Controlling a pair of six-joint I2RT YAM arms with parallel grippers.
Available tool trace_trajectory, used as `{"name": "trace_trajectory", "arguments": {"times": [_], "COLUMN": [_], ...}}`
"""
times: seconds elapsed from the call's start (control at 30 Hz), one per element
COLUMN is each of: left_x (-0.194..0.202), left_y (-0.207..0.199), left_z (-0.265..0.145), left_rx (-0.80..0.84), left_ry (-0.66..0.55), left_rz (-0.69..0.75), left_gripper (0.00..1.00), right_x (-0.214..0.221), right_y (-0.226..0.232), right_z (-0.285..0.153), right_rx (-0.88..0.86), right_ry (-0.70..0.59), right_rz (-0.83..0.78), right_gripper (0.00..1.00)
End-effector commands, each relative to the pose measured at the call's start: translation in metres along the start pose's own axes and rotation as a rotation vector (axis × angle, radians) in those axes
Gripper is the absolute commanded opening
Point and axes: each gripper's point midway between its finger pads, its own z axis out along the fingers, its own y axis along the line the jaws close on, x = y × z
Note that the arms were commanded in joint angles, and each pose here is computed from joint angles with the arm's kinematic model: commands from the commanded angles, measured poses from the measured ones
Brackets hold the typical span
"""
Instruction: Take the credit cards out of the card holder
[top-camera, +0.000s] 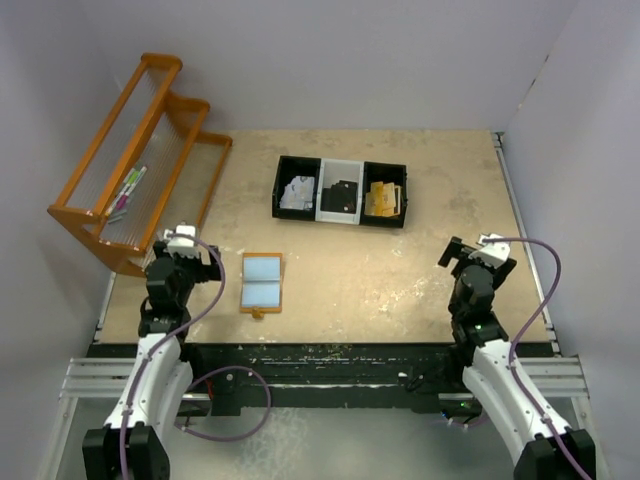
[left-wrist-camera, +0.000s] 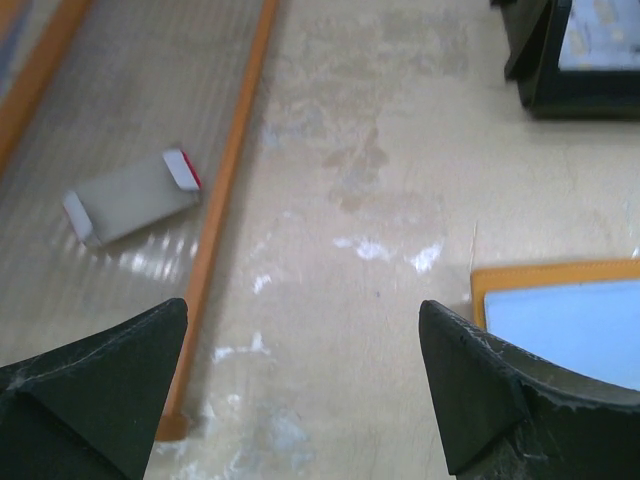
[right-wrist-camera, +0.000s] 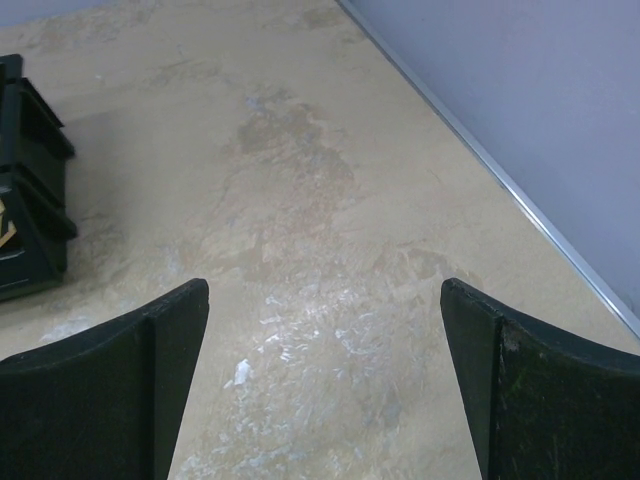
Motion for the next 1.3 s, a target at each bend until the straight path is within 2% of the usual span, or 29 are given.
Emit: {"name": "trace_trajectory", "arguments": {"times": [0.0,0.27,0.47,0.57,0.63,1.27], "left_x": [0.012,0.012,0.015,0.014,0.014,0.015], "left_y": [-0.011,-0.005,-0.008,-0.009,-0.010,-0.010], "left_z": [0.000,-0.016,-0.007,-0.008,-0.008,-0.007], "left_rx": [0.066,0.009,0.038,0.043,0.045,0.048], "left_ry": [-0.053,-0.144,-0.094,-0.105,-0.106,-0.099], "left_rz": [0.036,0.017,0.031,0.031,0.033,0.034], "left_gripper": [0.99,0.99,0.99,0.99,0.99,0.99], "right_x": [-0.021,-0.012,-0.017,-0.010,-0.012,-0.012], "right_y": [0.021,0.037,0.028,0.042,0.047,0.047], "right_z": [-0.003,-0.018,-0.021,-0.024,-0.024,-0.024], "right_rx": [-0.140,-0.293,-0.261,-0.346,-0.365,-0.365], "right_ry": [-0.095,-0.151,-0.173,-0.156,-0.151,-0.153], "right_rz": [-0.030,-0.020,-0.021,-0.083,-0.059,-0.054], "right_gripper": [1.00,1.00,1.00,1.00,1.00,1.00]}}
